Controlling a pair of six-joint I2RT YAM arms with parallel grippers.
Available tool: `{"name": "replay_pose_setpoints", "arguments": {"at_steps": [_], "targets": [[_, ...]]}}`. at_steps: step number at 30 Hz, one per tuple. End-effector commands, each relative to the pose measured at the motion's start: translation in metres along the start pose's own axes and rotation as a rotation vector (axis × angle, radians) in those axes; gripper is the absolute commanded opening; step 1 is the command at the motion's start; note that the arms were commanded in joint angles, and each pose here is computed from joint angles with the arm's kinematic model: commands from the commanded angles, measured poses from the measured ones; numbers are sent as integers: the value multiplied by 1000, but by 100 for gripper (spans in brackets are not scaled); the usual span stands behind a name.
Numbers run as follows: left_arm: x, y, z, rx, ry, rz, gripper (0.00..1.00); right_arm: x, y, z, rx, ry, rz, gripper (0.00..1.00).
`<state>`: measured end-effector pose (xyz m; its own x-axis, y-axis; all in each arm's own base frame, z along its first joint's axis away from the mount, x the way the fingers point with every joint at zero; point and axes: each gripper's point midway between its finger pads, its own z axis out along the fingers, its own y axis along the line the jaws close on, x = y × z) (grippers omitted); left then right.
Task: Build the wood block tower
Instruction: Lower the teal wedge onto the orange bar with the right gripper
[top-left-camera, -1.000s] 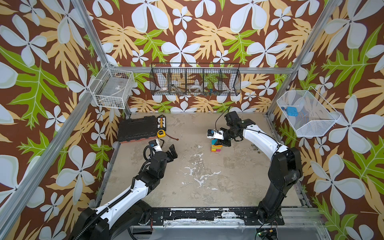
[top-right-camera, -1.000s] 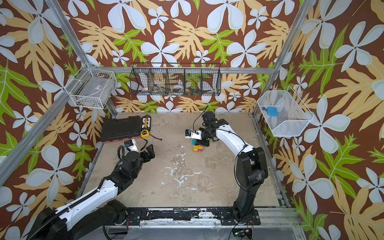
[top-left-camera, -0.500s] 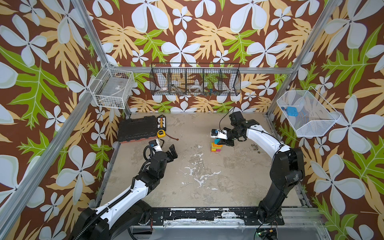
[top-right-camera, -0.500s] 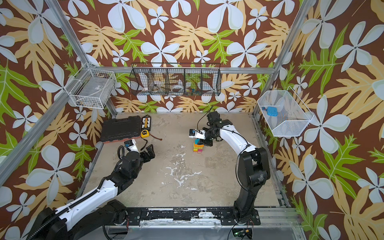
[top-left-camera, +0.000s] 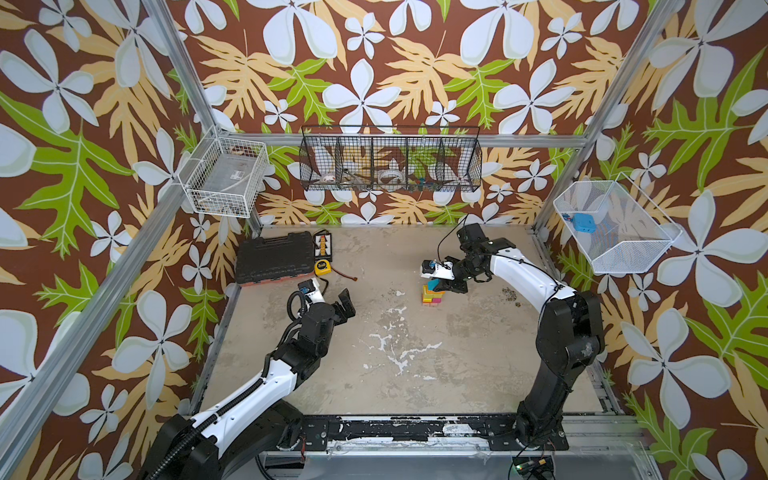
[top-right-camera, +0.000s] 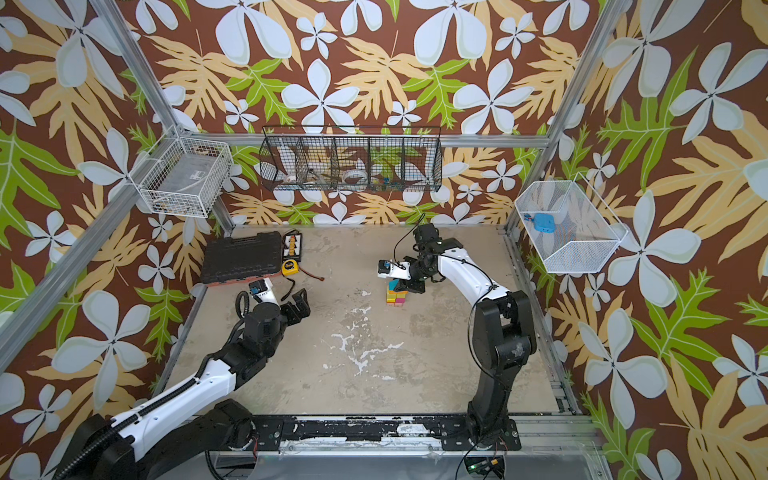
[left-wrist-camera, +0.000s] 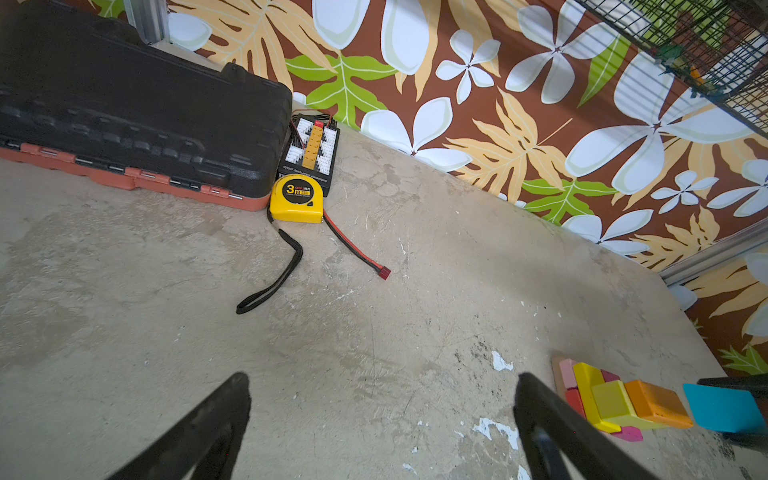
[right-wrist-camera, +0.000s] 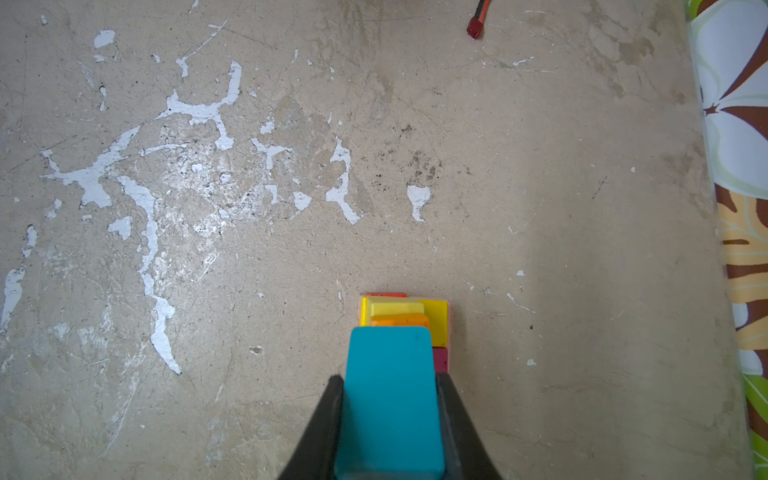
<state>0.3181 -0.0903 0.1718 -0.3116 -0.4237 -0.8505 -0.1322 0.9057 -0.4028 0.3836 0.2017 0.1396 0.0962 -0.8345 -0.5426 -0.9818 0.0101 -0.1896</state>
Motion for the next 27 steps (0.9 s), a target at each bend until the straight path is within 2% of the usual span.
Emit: {"name": "replay_pose_setpoints", "arguments": {"at_steps": [1,14,27], "targets": [[-7,-4,0,10,-20,-10,100,-1,1,-1,-14,-13,-1,0],[-7,-5,0,12,-21,-10,100,4,-2,10,-42,-8,28,0],[-5,-5,2,12,-13,-4,100,9,-4,18,-52,1,43,13]]}}
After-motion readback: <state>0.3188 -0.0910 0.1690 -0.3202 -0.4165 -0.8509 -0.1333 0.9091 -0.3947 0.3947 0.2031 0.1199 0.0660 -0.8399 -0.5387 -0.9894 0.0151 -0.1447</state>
